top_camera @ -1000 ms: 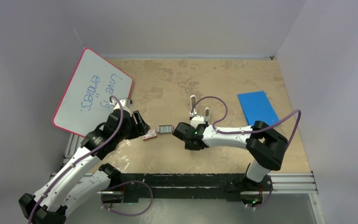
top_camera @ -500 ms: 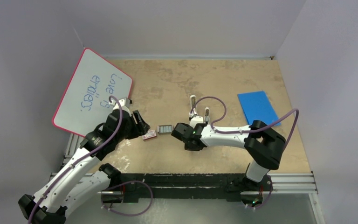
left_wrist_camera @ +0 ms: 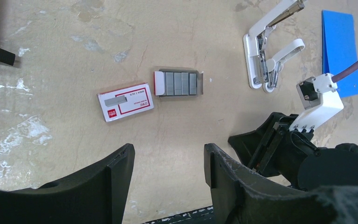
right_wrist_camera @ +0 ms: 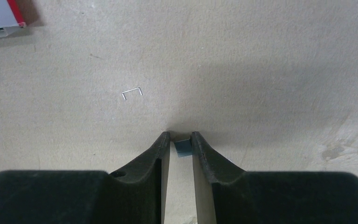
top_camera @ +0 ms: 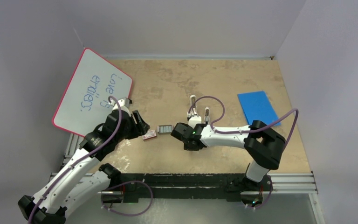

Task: Load the staples into the stapler

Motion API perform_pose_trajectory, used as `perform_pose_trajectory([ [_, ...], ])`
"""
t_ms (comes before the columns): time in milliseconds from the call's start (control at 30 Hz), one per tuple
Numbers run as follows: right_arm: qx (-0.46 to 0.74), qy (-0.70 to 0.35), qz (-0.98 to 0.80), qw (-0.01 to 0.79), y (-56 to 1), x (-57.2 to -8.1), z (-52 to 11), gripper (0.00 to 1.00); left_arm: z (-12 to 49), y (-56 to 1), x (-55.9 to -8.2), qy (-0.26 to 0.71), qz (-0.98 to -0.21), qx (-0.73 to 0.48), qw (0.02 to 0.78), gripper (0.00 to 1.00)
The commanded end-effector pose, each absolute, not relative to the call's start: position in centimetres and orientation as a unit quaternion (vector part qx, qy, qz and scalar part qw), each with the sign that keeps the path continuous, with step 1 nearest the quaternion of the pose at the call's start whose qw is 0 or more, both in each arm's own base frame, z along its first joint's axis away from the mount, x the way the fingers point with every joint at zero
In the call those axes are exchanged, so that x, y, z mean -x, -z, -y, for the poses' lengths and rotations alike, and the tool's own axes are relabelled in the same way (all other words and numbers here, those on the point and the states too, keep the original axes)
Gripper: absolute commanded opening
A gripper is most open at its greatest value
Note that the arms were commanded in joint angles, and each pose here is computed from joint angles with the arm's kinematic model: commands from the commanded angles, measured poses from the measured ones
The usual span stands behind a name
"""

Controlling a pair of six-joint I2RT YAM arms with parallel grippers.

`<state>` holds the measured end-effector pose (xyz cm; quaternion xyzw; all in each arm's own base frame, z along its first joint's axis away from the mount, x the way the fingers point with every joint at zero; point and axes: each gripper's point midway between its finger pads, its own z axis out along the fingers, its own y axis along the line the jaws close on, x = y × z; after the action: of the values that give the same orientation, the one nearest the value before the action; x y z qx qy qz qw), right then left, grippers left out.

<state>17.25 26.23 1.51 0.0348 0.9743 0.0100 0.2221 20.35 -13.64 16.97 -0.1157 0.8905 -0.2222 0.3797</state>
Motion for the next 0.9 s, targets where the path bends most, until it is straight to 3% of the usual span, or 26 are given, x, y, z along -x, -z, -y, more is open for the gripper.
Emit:
perform_pose_trajectory([
  [0,-0.02,-0.028,-0.973,0.228,-1.83,-17.23,-26.72,0.26,13.83,-18.2,-20.76,0.236,-0.879,0.112,0.399,0.56],
  [867,0.061,-0.023,-0.972,0.225,-1.63,-16.72,-25.82,0.26,13.81,-18.03,-20.81,0.233,-0.881,0.112,0.397,0.56],
])
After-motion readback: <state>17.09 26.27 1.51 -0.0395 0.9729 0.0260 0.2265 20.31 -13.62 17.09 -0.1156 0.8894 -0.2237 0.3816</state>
